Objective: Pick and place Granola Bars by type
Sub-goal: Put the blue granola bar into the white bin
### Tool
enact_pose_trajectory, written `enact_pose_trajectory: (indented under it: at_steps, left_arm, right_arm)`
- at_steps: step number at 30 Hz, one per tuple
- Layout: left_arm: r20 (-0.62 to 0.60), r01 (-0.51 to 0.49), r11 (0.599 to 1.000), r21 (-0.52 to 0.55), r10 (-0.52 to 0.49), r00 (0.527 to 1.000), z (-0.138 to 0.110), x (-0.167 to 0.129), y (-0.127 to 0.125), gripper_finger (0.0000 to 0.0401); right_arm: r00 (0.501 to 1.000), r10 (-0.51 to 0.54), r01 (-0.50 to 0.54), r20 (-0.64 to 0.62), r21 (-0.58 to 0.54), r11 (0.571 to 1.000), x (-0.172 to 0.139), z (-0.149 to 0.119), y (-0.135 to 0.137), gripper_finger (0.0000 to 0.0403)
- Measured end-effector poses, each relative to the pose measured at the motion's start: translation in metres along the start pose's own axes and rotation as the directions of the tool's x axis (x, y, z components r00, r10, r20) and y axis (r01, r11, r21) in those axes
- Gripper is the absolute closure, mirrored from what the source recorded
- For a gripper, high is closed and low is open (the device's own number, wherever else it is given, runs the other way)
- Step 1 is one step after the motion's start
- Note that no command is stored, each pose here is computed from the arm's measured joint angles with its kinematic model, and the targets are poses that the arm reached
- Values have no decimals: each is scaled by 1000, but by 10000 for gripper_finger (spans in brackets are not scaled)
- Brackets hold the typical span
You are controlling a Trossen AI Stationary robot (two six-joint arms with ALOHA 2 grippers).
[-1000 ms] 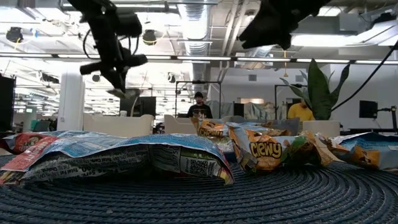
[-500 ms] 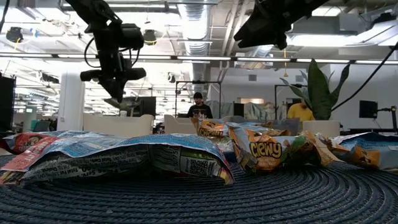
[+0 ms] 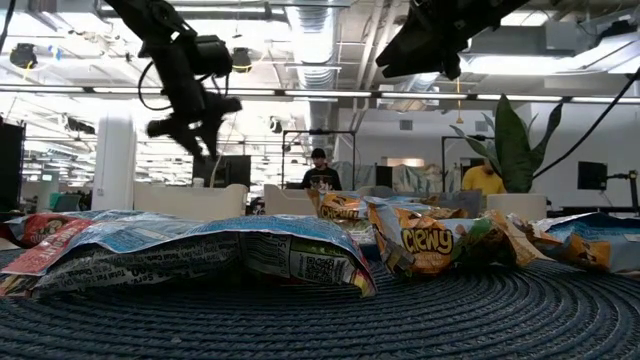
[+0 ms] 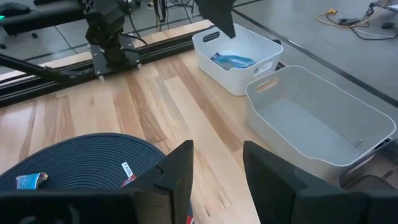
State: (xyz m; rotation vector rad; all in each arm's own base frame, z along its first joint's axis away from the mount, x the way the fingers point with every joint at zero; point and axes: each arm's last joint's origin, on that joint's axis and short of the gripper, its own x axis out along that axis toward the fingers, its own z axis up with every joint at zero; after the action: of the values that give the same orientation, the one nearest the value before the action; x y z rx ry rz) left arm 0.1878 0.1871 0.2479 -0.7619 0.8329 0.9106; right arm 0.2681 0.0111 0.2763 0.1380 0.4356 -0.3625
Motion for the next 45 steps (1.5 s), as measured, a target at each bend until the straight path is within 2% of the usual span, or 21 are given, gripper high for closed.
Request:
enact_pose_trajectory:
  at_steps: [3,7,11,15,17,19,22,25,26,30,34,39,42,45]
  left_arm:
    - [-35,199,974,106,-196,980,-2,-1,-17,280]
    - [-147,401,876,269,-374,916,-19,-4,-50,293]
    - [-242,511,764,394,-450,860,-46,-11,-87,301]
    - [-257,594,661,460,-541,801,-69,-23,-123,302]
    - [-211,592,660,463,-566,797,-75,-28,-137,302]
    - [-141,570,704,423,-570,809,-78,-31,-145,302]
    - [-67,563,772,295,-571,818,-79,-32,-151,302]
    - [-73,568,802,185,-565,822,-82,-24,-157,302]
    - [-85,578,799,165,-572,816,-84,-20,-161,302]
    - [-188,615,775,144,-589,786,-99,-2,-176,302]
    - [-254,677,722,143,-635,730,-108,7,-187,302]
    - [-248,758,613,223,-716,652,-113,-2,-200,302]
    - [-233,774,570,275,-742,629,-116,-13,-203,302]
    - [-226,772,553,313,-746,626,-119,-23,-204,302]
  right_arm:
    - [1000,3,-3,-2,0,1000,0,0,0,272]
    - [998,53,-53,-21,-9,999,0,-1,2,272]
    - [991,116,-118,-69,-16,993,-1,-5,3,272]
    - [981,146,-148,-124,-3,989,-1,-9,3,272]
    - [976,155,-155,-152,12,988,-1,-12,3,272]
    - [971,167,-166,-171,21,986,-2,-13,4,272]
    - [965,178,-179,-194,12,984,-4,-16,7,272]
    - [955,196,-201,-222,0,980,-7,-18,11,272]
    - [950,201,-209,-239,-5,978,-8,-18,13,272]
    - [930,197,-211,-310,-10,978,-15,-15,15,272]
    - [897,230,-172,-377,182,968,-12,-17,8,272]
    - [862,217,-72,-457,314,947,9,-28,4,272]
    - [825,213,-7,-523,368,930,27,-40,4,272]
    - [808,205,43,-552,403,914,45,-50,6,272]
